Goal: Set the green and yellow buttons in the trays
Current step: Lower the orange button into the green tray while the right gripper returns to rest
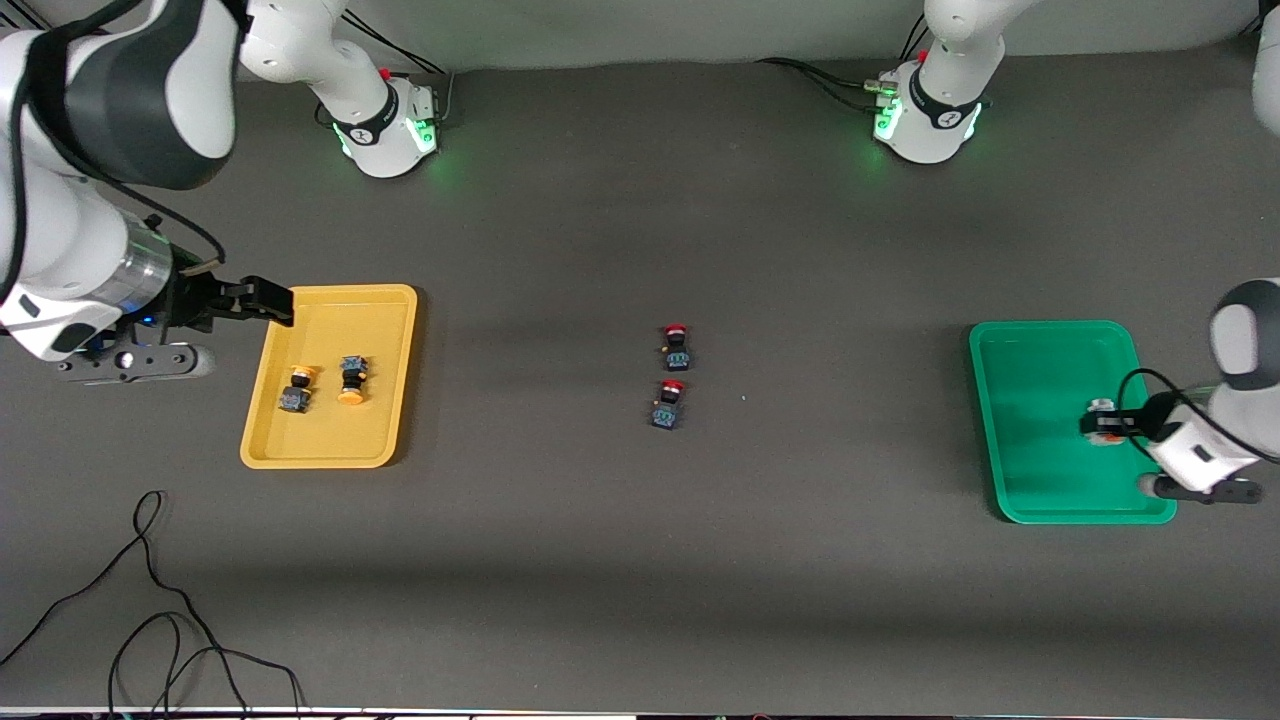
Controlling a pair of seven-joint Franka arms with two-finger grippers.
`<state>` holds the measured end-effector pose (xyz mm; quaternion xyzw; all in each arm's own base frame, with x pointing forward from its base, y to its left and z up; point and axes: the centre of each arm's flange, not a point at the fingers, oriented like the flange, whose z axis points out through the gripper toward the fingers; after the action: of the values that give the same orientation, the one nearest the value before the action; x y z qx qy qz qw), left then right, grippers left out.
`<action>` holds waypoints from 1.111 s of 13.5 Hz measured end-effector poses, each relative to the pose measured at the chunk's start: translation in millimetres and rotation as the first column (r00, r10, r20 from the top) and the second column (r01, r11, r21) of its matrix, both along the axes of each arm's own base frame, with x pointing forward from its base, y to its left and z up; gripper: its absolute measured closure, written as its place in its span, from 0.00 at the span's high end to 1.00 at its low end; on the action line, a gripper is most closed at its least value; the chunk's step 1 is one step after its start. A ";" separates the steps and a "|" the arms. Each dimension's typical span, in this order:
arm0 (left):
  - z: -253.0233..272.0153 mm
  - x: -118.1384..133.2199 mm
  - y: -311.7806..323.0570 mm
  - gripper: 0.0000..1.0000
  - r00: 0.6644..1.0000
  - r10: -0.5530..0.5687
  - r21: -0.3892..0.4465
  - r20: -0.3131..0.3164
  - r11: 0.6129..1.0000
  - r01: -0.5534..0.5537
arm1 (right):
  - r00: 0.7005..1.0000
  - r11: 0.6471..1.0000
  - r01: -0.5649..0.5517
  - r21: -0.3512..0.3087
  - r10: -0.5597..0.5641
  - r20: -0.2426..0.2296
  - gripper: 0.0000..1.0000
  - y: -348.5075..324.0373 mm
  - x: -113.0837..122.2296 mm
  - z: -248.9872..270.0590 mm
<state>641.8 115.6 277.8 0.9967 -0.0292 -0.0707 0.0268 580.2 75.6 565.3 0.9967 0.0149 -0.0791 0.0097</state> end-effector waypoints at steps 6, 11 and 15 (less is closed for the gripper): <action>-57.9 -30.7 -11.4 0.47 0.996 -0.004 -0.024 0.093 1.000 0.007 | 1.000 0.999 0.006 0.048 -0.005 -0.009 1.00 -42.8 -7.6 21.0; 4.2 -27.4 -10.5 0.98 1.000 -0.022 0.034 0.022 0.999 0.021 | 0.999 0.998 0.034 0.057 -0.034 0.007 1.00 -77.9 -13.8 33.7; 159.4 -23.7 -42.3 1.00 0.996 -0.043 0.138 -0.084 0.989 0.054 | 0.997 0.996 0.070 0.058 -0.071 0.023 1.00 -105.9 -23.5 33.1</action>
<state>618.1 73.3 437.2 0.9915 -0.0472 -0.1134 -0.0438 556.7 -30.3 598.4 0.9974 -0.0180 -0.0665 -0.0216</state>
